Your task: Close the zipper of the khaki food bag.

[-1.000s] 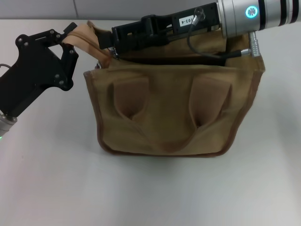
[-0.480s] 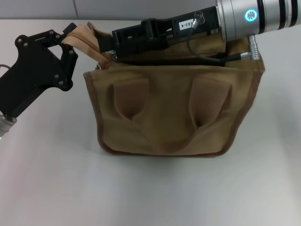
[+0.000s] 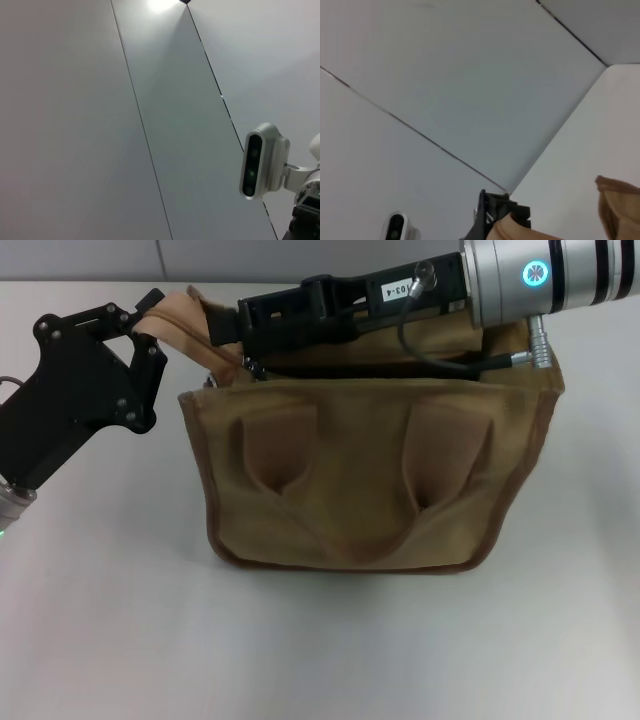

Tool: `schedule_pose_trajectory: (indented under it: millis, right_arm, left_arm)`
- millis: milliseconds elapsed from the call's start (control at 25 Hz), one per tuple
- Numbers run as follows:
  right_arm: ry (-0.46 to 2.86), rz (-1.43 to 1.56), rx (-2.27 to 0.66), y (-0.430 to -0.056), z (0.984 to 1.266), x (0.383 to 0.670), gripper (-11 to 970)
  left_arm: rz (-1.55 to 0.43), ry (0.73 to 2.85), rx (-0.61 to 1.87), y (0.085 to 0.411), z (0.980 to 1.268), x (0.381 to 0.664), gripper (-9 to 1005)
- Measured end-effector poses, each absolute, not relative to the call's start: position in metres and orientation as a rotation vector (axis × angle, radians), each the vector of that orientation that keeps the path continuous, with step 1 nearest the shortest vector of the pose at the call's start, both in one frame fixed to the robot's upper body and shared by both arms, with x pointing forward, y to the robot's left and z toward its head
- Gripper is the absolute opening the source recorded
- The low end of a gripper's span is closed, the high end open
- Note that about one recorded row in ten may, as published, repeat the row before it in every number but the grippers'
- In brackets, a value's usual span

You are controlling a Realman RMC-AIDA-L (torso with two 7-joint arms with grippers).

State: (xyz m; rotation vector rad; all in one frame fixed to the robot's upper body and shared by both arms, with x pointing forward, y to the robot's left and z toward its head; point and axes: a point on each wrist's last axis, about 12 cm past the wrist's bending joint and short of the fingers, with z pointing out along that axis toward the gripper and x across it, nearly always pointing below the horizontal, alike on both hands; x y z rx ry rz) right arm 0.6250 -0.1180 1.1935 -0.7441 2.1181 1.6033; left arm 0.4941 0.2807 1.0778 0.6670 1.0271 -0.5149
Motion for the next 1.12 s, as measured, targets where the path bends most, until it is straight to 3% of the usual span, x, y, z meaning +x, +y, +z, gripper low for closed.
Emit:
schedule_pose_trajectory:
  millis: [520, 680, 840, 1120]
  right_arm:
    - [2.07, 1.568, -0.762, -0.138, 1.206, 0.626, 789]
    - [1.993, 1.512, -0.897, -0.15, 1.212, 0.622, 789]
    - [1.744, 1.33, -1.099, -0.163, 1.217, 0.613, 789]
    - [1.4, 0.902, -1.285, -0.181, 1.203, 0.605, 788]
  left_arm:
    - [-0.51, 1.028, 0.663, 0.282, 1.078, 0.494, 29]
    - [-0.508, 1.03, 0.662, 0.283, 1.078, 0.494, 29]
    - [-0.505, 1.035, 0.662, 0.283, 1.077, 0.494, 29]
    - [-0.503, 1.04, 0.659, 0.284, 1.076, 0.493, 29]
